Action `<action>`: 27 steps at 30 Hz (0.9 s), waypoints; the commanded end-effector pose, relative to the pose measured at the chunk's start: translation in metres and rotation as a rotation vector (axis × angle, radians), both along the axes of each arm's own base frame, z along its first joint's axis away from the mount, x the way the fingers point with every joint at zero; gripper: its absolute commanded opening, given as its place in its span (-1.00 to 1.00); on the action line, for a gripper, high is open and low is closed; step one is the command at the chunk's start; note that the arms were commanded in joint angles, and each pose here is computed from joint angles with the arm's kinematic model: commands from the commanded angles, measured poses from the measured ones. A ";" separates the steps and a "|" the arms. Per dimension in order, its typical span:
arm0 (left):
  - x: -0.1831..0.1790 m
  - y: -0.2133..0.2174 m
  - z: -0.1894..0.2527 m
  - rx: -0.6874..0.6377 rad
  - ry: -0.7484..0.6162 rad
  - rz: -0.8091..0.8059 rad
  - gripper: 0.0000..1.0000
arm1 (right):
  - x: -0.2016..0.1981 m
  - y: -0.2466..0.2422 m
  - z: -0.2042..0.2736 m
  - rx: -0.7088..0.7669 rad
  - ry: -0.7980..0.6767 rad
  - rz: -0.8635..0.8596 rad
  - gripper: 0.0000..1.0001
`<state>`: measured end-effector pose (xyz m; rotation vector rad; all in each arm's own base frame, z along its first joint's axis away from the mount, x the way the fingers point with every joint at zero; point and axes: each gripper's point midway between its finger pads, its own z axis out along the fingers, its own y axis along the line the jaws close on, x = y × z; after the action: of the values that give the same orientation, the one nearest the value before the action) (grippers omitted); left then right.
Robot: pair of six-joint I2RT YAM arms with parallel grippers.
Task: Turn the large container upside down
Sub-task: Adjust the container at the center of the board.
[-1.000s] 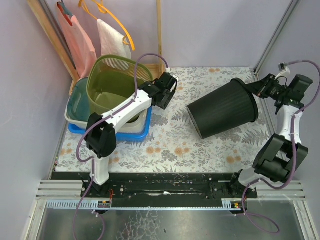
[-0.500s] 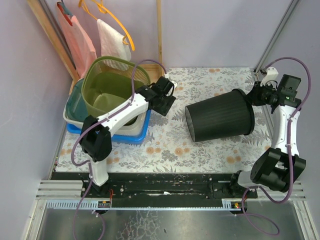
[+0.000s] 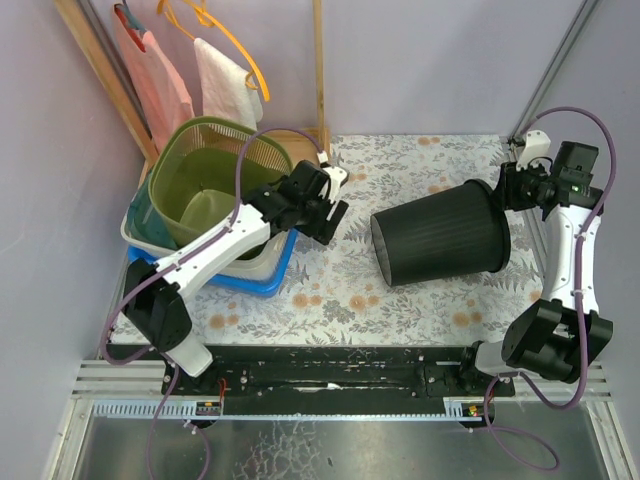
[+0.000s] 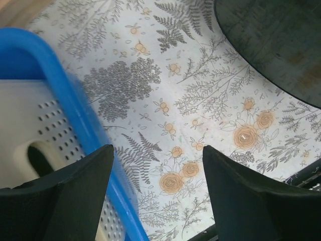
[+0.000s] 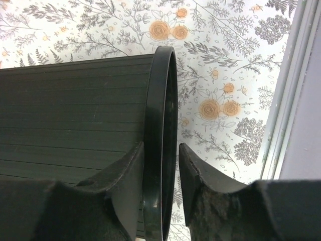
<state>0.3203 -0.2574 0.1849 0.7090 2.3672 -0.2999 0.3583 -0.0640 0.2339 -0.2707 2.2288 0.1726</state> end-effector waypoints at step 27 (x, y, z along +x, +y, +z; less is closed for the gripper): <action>0.001 -0.060 -0.057 0.108 0.041 -0.024 0.33 | -0.032 0.013 -0.034 -0.159 0.280 0.062 -0.42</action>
<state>0.3158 -0.2969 0.1232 0.8114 2.4551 -0.1611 0.3568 -0.0551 0.2328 -0.4169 2.3200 0.0405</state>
